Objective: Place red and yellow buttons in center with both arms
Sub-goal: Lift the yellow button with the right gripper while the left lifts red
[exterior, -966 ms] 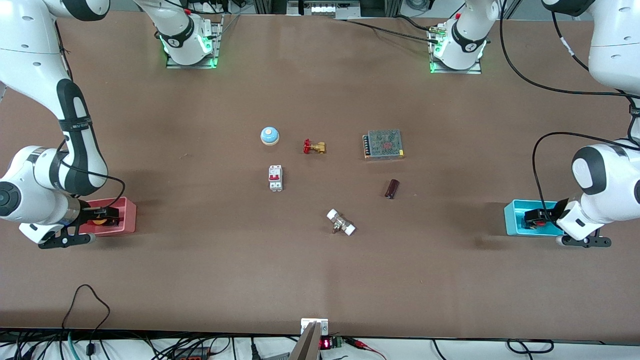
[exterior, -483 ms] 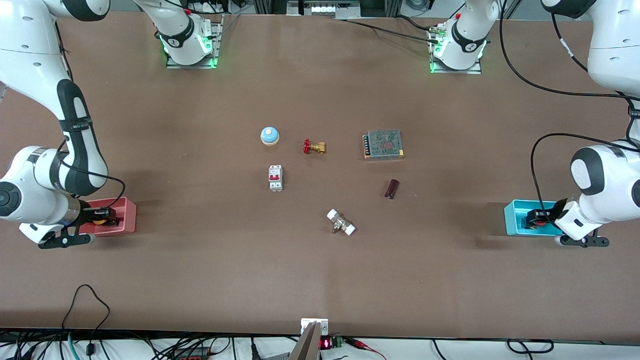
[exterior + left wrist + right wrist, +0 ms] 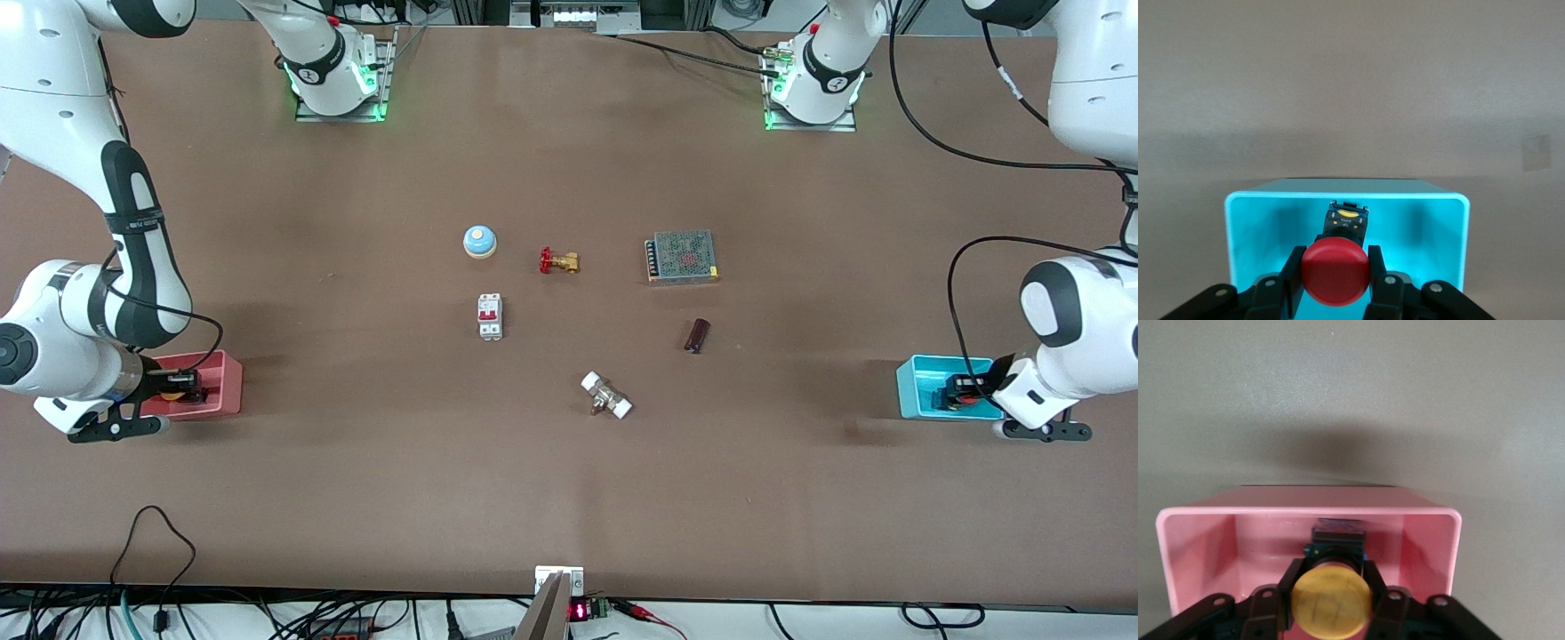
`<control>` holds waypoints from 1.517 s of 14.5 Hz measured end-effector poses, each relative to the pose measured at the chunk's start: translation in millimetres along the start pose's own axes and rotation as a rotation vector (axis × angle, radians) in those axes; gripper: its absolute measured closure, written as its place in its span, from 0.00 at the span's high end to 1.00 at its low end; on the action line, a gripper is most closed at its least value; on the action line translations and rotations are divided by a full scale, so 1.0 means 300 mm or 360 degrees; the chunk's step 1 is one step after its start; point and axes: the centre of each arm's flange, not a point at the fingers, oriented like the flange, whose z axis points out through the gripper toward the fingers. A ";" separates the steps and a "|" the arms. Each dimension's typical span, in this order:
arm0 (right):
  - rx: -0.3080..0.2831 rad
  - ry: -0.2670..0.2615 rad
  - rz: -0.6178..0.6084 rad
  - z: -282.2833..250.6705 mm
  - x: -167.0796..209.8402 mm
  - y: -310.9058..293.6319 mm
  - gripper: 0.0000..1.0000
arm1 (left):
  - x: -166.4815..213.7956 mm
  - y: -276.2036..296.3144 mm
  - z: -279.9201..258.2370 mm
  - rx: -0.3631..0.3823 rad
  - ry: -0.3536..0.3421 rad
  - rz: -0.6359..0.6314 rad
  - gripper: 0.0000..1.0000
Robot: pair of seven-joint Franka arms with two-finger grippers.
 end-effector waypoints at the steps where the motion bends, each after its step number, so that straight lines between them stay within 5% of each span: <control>1: 0.0000 0.0000 0.0000 0.000 0.000 0.000 0.40 | 0.005 0.005 -0.060 0.0004 0.0013 0.0004 0.41; 5: -0.0008 0.0019 0.0005 -0.043 0.011 0.011 0.37 | -0.009 0.071 -0.350 0.0016 0.0081 0.0048 0.41; 9: 0.0004 -0.0030 -0.0001 -0.236 -0.019 0.026 0.37 | -0.010 0.351 -0.457 -0.0009 0.0041 0.0096 0.41; 12: 0.0036 0.0003 0.0021 -0.397 -0.046 0.023 0.37 | -0.011 0.592 -0.431 -0.0014 0.0002 0.0049 0.41; 16: 0.0208 0.0000 0.0030 -0.478 -0.052 -0.079 0.37 | -0.023 0.847 -0.346 -0.0009 -0.0042 -0.0071 0.41; 22: 0.0240 -0.0074 0.0077 -0.478 0.014 -0.571 0.37 | -0.036 1.128 -0.047 -0.0009 -0.0078 -0.0244 0.41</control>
